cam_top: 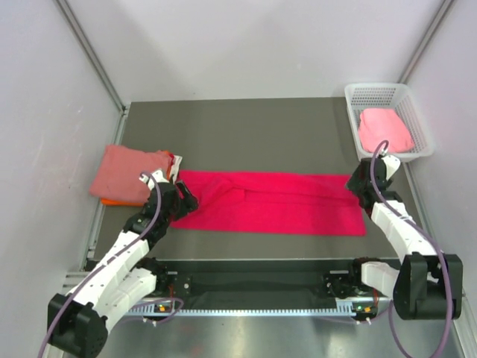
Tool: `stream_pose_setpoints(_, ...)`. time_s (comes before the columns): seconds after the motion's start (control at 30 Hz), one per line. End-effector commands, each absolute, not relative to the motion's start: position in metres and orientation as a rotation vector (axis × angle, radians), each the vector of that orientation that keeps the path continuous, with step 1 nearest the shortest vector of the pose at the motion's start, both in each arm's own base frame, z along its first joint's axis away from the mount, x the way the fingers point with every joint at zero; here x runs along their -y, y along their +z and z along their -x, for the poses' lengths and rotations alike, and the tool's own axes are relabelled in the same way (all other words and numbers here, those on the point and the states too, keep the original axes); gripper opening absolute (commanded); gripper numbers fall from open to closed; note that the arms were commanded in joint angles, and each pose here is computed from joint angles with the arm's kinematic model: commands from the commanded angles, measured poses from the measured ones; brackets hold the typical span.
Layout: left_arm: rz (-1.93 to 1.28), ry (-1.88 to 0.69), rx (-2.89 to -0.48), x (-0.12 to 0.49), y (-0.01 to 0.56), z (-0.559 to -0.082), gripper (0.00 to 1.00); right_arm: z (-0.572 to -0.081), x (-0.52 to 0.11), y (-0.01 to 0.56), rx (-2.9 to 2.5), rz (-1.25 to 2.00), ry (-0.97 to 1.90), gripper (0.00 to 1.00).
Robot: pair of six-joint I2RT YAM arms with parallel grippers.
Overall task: Fold and stack the t-shirts
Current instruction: Fold the tshirt
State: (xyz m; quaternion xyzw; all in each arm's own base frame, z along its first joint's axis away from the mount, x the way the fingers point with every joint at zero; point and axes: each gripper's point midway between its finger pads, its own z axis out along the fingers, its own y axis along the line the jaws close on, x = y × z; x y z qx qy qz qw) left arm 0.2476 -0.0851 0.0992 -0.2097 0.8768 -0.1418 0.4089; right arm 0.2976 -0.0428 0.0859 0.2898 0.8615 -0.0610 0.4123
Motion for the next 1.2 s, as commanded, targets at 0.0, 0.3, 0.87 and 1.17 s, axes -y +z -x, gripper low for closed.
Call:
stream_pose_setpoints(0.0, 0.597, -0.337, -2.194, 0.079, 0.112, -0.244, 0.84, -0.315, 0.032, 0.132, -2.029, -0.650, -0.157, 0.59)
stream_pose_setpoints(0.3, 0.414, -0.211, -2.309, 0.095, 0.123, -0.298, 0.89, -0.337, -0.134, 0.145, -2.170, -0.147, 0.416, 0.55)
stream_pose_setpoints(0.87, 0.346, 0.116, -2.461, 0.082, 0.076, -0.351, 0.56, -0.333, -0.180, 0.134, -2.218, 0.032, 0.490, 0.54)
stream_pose_setpoints(1.17, 0.272, -0.106, -2.588, 0.118, 0.054, -0.340, 0.54, -0.329, -0.177, 0.126, -2.226, 0.040, 0.476, 0.54)
